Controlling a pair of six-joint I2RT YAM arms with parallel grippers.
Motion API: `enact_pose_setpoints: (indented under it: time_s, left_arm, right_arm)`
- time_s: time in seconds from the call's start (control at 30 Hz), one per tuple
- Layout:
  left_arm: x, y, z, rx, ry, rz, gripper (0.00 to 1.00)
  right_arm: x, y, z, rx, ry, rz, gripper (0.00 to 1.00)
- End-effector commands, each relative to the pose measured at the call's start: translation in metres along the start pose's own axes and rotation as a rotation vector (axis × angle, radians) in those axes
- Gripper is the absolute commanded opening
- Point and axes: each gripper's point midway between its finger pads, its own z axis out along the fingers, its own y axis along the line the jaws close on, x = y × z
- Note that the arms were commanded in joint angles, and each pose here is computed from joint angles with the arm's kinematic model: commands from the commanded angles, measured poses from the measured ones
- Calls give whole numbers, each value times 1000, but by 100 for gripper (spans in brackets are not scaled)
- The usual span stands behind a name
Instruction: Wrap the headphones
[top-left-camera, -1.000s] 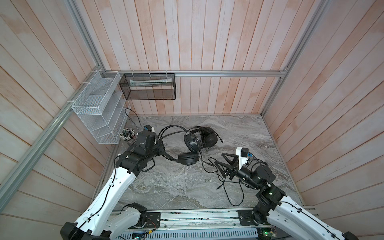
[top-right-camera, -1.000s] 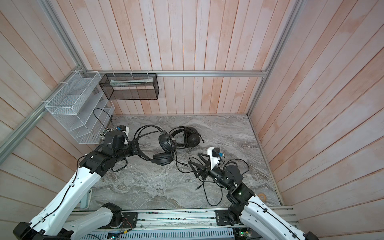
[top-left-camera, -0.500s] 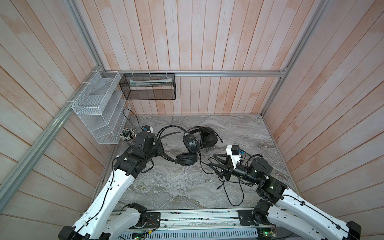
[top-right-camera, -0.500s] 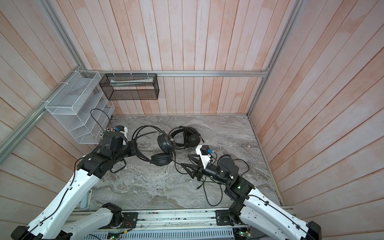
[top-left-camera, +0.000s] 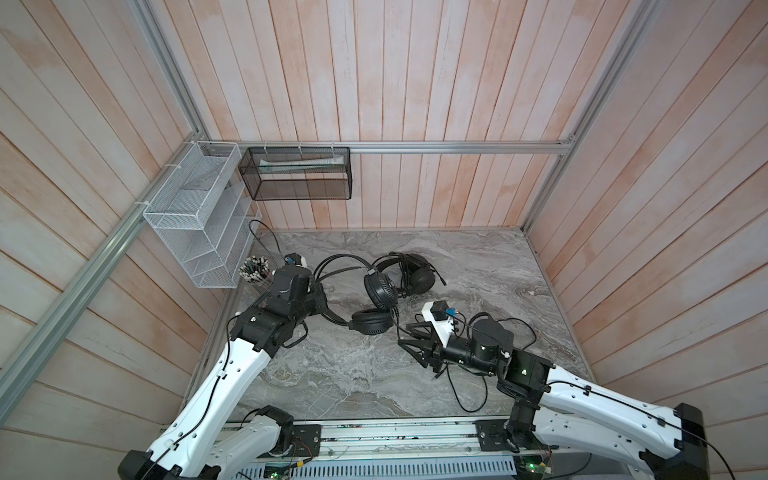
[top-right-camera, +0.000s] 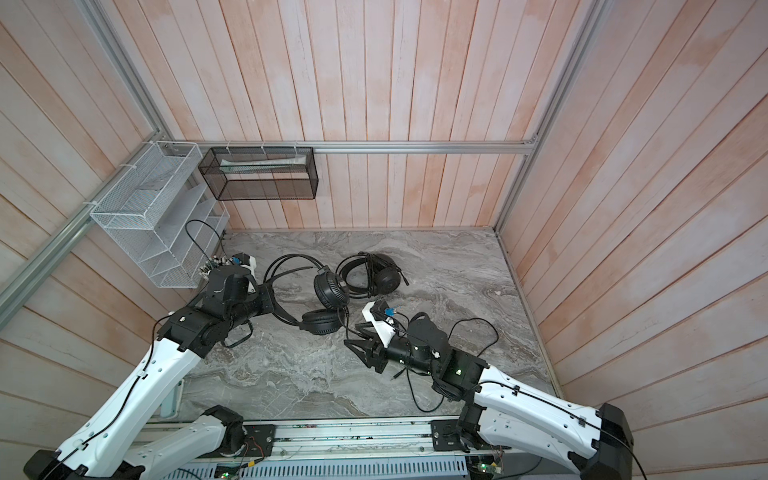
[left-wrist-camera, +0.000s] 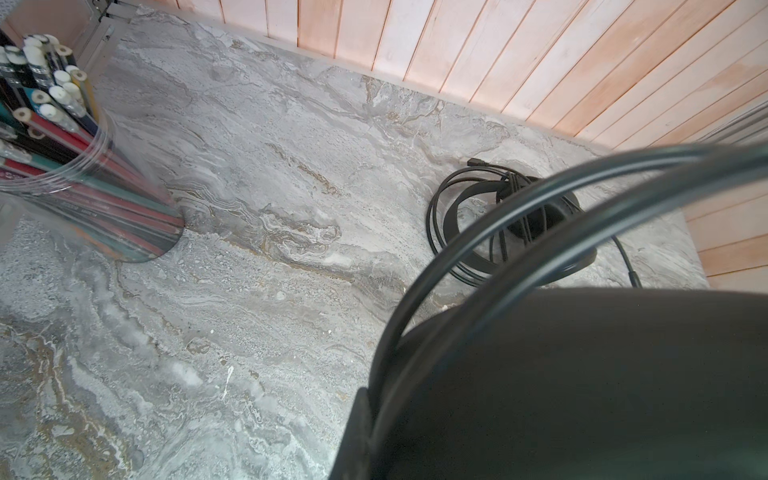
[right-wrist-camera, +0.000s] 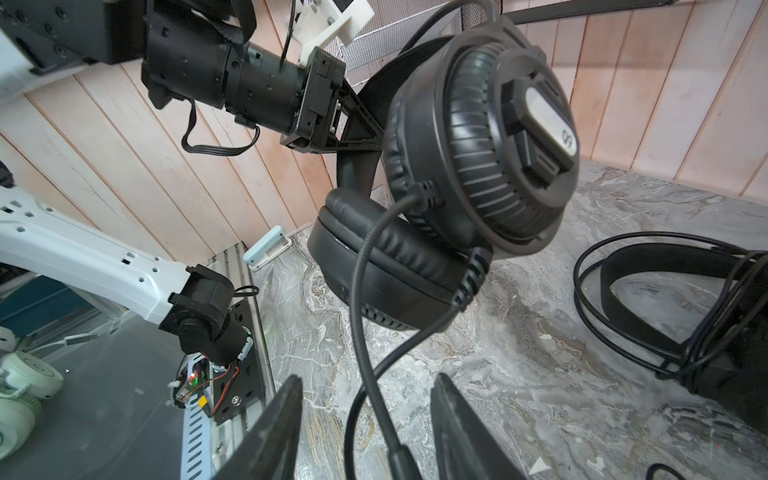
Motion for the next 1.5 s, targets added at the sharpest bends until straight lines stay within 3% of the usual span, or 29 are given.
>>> enact_pose_setpoints:
  time_s: [0.0,0.07,0.43,0.63,0.93,1.3,1.33,1.37,1.47]
  left_arm:
    - [-11,-8,-5,39,-58,-17,0]
    - [-11,-7,-5,38,-60,-17,0]
    - [-2,-2,-3,23,-52,2,0]
    - [3,-7,0,34,-49,34,0]
    - [11,-8,2,34,-61,75,0]
    - [18,1,6,-18,-66,116,0]
    - [19,2,7,-26,-67,121,0]
    - [20,3,8,-29,-67,125,0]
    - [23,3,10,-36,-72,139,0]
  right_arm:
    - [-9,-19,5,136,-10,2,39]
    - [-9,-32,6,213,-12,21,32]
    - [-17,-55,1,373,-28,69,20]
    - [-16,-69,0,470,-9,123,20]
    - [-13,-70,8,468,10,139,26]
    - [-15,-76,4,517,31,131,23]
    - [-15,-79,3,534,35,125,21]
    - [-14,-83,0,562,42,135,11]
    - [-11,-91,-1,614,80,130,8]
